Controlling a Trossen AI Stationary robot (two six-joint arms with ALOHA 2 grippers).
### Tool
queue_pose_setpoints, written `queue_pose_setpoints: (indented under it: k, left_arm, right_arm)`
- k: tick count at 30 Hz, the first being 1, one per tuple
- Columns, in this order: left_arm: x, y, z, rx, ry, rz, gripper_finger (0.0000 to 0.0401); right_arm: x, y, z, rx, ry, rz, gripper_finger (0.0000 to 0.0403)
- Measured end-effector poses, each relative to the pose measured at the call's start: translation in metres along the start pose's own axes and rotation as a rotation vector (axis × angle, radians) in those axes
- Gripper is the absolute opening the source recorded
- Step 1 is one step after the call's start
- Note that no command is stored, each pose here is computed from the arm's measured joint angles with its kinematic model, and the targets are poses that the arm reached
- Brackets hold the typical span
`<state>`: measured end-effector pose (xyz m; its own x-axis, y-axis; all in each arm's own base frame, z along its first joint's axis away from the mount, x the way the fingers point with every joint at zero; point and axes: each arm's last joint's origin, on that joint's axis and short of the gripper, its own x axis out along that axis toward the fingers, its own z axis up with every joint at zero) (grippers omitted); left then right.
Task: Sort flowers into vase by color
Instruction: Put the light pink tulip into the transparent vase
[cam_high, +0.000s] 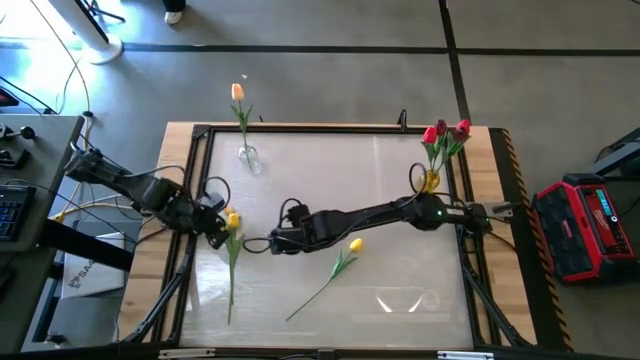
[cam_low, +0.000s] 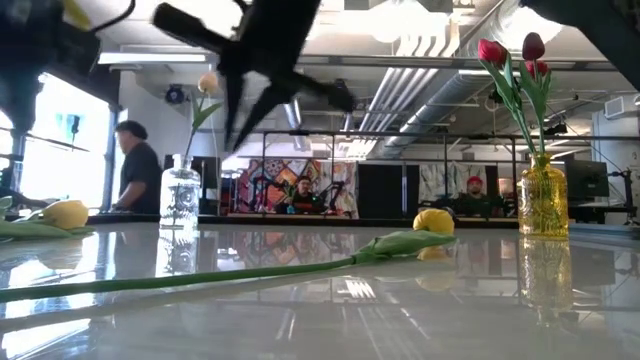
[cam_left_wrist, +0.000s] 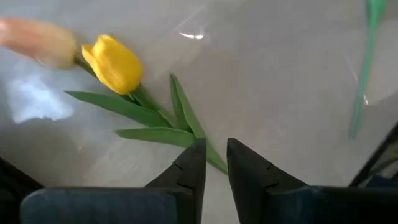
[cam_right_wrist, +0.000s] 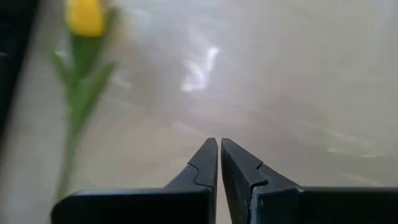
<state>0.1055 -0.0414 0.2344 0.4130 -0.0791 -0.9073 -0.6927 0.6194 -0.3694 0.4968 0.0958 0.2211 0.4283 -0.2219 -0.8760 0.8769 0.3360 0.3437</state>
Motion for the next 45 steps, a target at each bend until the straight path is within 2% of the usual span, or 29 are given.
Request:
queue_pose_setpoints:
  k: [7,14,20,27,31,35,39,45]
  left_arm:
    - [0.03,0.004,-0.01,-0.115,0.021,0.015,0.0092]
    - [0.052,0.007,-0.022,-0.202,0.061,0.105,0.0093]
    - [0.071,-0.003,-0.03,-0.247,0.074,0.098,0.0092]
    - [0.093,-0.011,-0.036,-0.266,0.105,0.177,0.0092]
    - [0.101,-0.025,-0.037,-0.269,0.132,0.099,0.0092]
    - [0.098,-0.045,-0.033,-0.252,0.084,0.015,0.0092]
    - [0.096,-0.057,-0.029,-0.24,0.019,0.005,0.0092]
    - [0.105,-0.06,-0.037,-0.243,0.05,0.055,0.0092]
  right_arm:
    - [-0.039,-0.016,0.002,-0.107,0.02,-0.148,0.0009]
    - [-0.081,-0.04,0.011,-0.224,-0.05,-0.339,0.0001]
    - [-0.09,-0.051,0.022,-0.308,-0.033,-0.354,0.0]
    - [-0.086,-0.063,0.023,-0.356,0.005,-0.403,0.0]
    - [-0.086,-0.062,0.02,-0.387,0.02,-0.39,0.0]
    - [-0.086,-0.061,0.019,-0.404,0.038,-0.376,0.0]
    - [-0.086,-0.06,0.019,-0.424,0.063,-0.36,0.0]
    - [-0.088,-0.059,0.013,-0.447,0.097,-0.343,0.0]
